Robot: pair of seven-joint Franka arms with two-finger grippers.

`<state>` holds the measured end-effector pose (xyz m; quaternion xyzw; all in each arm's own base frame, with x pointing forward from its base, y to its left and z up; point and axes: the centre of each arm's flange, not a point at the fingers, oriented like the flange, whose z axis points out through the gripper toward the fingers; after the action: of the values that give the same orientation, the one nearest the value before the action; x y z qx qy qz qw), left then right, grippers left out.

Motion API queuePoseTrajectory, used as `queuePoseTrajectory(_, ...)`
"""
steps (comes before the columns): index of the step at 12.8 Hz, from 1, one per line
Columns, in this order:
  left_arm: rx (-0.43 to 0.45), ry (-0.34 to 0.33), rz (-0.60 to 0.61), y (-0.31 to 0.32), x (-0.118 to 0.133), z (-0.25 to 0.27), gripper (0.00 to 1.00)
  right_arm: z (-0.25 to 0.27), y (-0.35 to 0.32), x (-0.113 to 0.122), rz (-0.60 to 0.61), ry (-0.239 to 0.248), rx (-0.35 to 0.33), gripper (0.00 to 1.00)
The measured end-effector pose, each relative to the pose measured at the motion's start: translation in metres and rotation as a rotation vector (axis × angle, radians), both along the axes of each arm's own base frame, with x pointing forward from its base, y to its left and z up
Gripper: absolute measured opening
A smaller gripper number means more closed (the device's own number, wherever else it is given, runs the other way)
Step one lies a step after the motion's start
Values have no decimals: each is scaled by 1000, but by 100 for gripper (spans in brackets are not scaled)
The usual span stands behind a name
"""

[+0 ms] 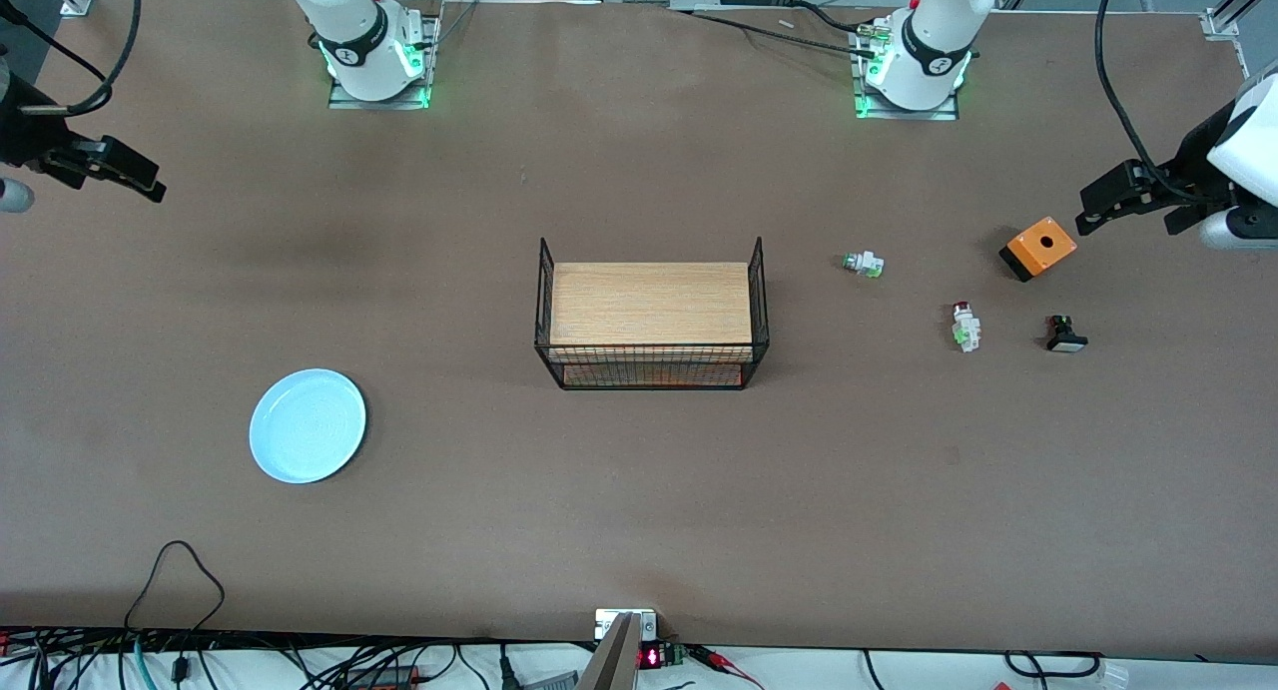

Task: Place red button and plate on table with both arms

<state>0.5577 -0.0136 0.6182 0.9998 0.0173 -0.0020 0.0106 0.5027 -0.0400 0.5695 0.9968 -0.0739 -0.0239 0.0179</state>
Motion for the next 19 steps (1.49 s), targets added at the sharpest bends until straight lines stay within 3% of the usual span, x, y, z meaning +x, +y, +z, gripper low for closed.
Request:
queuePoseTrajectory(3,0,-2,0,0,0,1,100,16,11,-4,15,-35,-6,100)
queuePoseTrajectory(4,0,-2,0,0,0,1,100,23,10,-5,12,-23,-6,100)
queuePoseTrajectory(7,0,-2,0,0,0,1,100,33,-6,0,-28,113,29,100)
queuePoseTrajectory(10,0,-2,0,0,0,1,100,20,-18,10,-52,172,49,100)
queuePoseTrajectory(14,0,-2,0,0,0,1,100,19,-10,17,28,99,47,100)
queuePoseTrajectory(19,0,-2,0,0,0,1,100,26,4,-15,80,65,40,100)
